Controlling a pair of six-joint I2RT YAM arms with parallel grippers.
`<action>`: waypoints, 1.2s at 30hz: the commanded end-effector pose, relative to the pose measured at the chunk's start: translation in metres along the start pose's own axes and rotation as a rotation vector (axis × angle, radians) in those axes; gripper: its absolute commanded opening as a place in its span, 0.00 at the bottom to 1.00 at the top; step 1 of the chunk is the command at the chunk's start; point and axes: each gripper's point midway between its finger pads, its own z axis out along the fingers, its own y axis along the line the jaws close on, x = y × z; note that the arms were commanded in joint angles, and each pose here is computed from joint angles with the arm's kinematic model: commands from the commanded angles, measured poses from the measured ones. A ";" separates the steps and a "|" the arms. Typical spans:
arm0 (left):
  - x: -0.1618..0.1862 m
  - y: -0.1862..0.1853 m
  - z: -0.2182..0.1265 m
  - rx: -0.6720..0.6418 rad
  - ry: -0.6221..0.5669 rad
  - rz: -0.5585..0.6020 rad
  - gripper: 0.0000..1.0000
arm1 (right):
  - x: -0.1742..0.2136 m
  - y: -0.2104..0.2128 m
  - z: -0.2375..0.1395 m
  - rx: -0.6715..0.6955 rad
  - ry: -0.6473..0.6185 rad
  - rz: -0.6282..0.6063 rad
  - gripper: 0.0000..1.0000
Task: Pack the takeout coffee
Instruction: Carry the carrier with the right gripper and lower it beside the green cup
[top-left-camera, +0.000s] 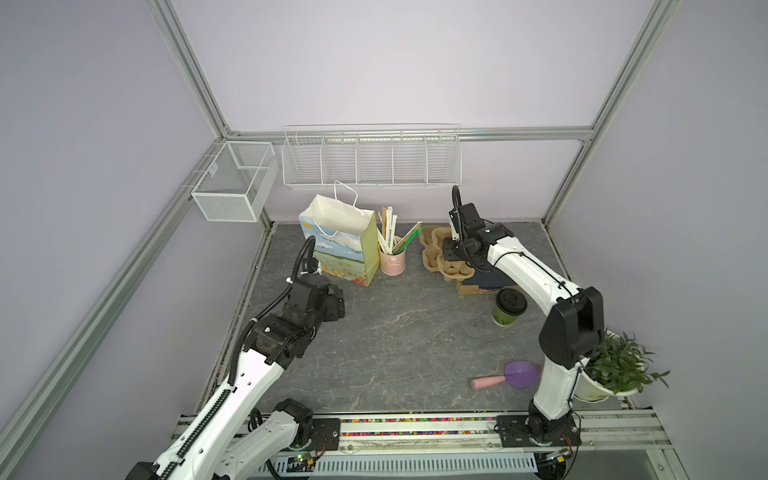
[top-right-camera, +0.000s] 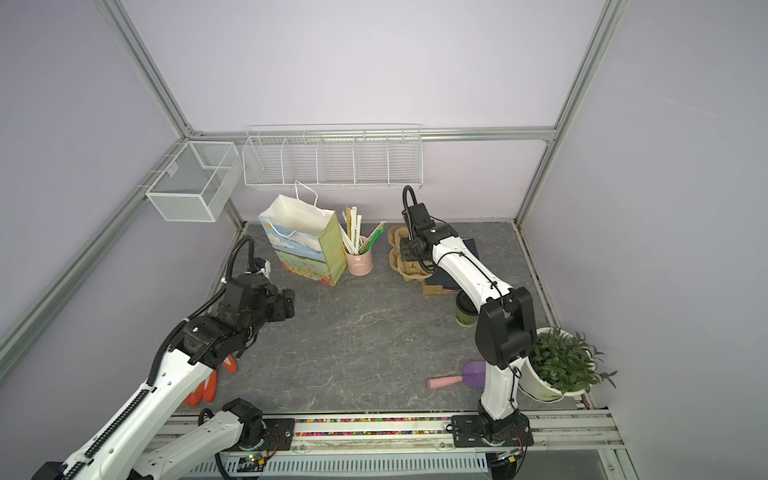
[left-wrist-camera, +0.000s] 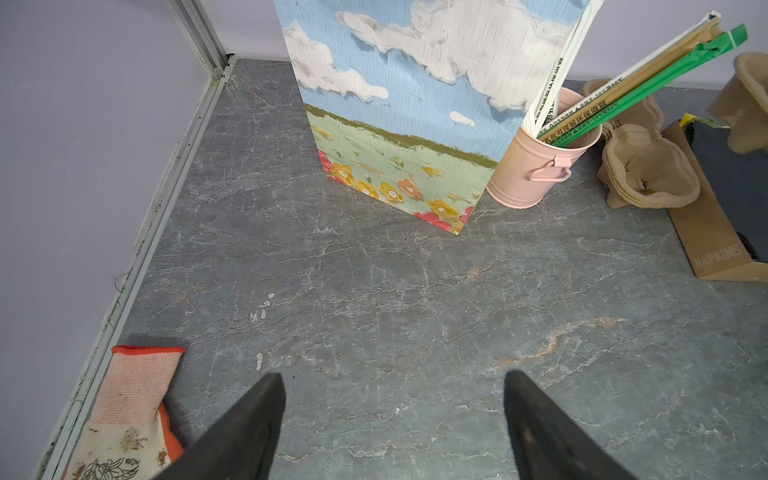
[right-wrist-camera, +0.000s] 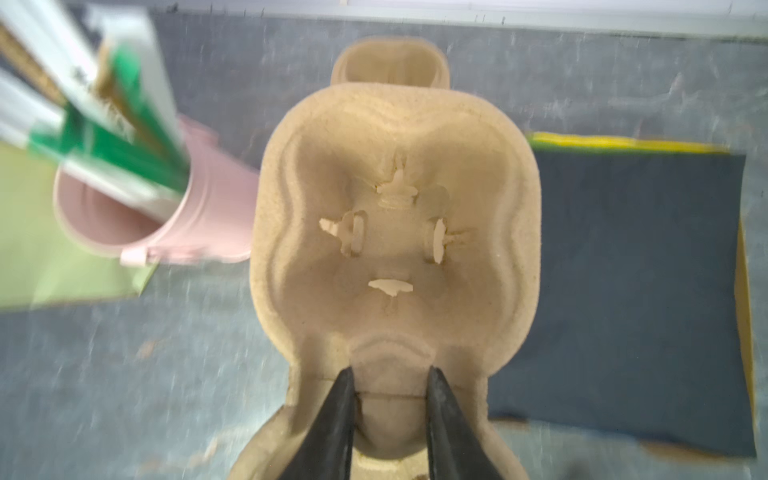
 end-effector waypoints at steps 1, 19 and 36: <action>-0.002 0.003 -0.004 0.002 -0.016 -0.005 0.83 | 0.020 0.016 -0.023 -0.024 -0.054 -0.006 0.28; -0.002 0.004 -0.006 0.003 -0.024 -0.011 0.83 | 0.125 0.017 0.018 0.070 0.042 -0.069 0.29; -0.001 0.003 -0.002 -0.004 -0.014 -0.006 0.83 | 0.155 -0.001 0.033 0.099 0.090 -0.071 0.29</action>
